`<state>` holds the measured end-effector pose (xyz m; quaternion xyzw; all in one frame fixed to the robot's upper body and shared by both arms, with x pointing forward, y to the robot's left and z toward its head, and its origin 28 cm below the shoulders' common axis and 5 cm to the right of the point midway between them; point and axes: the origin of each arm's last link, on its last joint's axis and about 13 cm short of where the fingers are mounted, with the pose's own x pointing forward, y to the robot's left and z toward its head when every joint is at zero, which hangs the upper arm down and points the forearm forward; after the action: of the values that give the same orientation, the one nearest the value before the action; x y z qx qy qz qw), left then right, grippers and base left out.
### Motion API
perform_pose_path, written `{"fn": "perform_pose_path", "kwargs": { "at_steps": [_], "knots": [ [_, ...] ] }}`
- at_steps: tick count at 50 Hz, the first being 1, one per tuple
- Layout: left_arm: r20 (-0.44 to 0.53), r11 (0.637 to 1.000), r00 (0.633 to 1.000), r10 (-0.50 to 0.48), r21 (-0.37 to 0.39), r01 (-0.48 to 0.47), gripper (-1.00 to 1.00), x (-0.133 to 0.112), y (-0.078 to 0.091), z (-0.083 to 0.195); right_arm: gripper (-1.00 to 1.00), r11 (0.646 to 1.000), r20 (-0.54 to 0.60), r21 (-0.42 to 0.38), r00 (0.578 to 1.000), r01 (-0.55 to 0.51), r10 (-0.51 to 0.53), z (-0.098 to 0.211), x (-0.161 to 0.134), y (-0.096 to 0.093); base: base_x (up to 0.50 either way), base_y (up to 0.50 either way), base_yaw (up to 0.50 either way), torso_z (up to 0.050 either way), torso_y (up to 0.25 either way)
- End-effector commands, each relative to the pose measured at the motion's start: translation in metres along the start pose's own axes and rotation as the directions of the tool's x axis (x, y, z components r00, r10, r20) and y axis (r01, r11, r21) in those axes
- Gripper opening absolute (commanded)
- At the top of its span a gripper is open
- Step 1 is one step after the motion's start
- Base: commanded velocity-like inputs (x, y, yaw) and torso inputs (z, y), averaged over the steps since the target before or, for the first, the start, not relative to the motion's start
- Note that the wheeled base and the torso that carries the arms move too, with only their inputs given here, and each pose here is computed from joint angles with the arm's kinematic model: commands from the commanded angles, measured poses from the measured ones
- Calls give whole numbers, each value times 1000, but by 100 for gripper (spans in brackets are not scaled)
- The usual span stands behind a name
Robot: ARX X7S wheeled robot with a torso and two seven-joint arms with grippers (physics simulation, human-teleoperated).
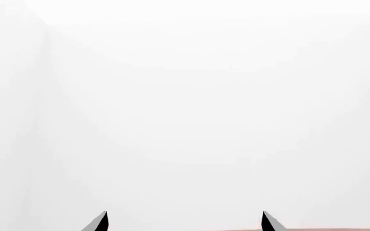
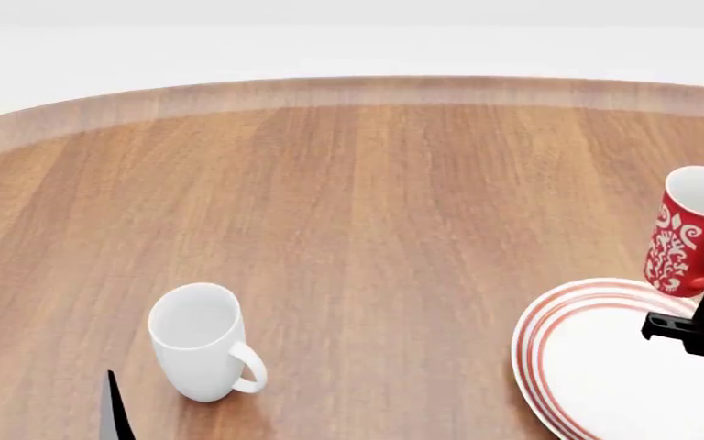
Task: Pick up the red mug and put it on the plate
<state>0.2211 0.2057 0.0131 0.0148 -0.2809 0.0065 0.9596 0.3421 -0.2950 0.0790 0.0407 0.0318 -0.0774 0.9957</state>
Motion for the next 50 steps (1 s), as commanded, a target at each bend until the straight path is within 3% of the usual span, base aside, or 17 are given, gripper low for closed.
{"fn": "perform_pose_path", "kwargs": {
  "at_steps": [1, 50],
  "knots": [
    [5, 1000, 1000, -4, 1, 4, 100, 0, 0, 0, -100, 1000, 25, 26, 1000, 9, -10, 0, 0, 2, 0, 0, 0, 0, 0],
    [38, 1000, 999, -13, 7, 12, 100, 1, 0, 0, -100, 999, 63, 20, 997, 44, -45, -5, 0, 7, 0, 0, 0, 22, -115]
  ]
}}
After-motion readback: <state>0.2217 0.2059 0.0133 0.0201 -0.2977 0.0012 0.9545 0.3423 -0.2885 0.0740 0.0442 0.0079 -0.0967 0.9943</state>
